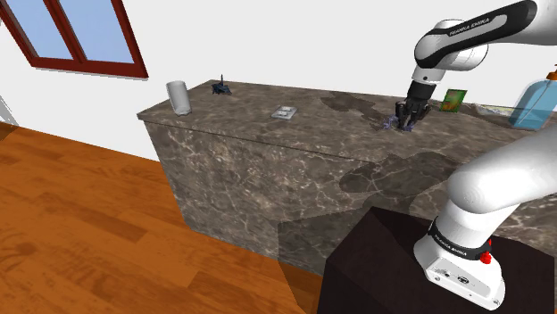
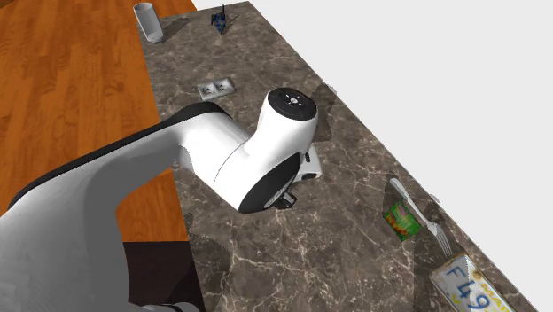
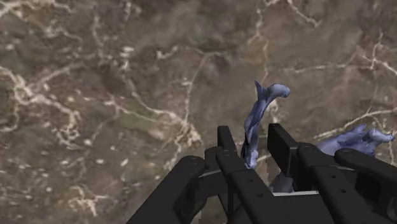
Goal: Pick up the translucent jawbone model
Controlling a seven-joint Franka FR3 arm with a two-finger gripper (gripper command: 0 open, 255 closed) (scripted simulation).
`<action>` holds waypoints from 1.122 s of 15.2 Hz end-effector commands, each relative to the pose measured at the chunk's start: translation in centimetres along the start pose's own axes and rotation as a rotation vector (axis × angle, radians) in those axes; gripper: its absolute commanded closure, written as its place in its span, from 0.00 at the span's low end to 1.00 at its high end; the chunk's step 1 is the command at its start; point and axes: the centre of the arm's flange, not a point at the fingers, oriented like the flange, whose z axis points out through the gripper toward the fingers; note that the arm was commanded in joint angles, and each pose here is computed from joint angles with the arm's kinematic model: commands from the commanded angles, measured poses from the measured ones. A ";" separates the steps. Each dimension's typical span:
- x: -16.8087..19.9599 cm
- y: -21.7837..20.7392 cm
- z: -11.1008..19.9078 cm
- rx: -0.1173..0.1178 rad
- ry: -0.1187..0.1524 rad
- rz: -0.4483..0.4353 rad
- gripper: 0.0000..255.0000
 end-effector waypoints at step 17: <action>-0.2 -0.7 -4.7 0.000 0.000 0.000 1.00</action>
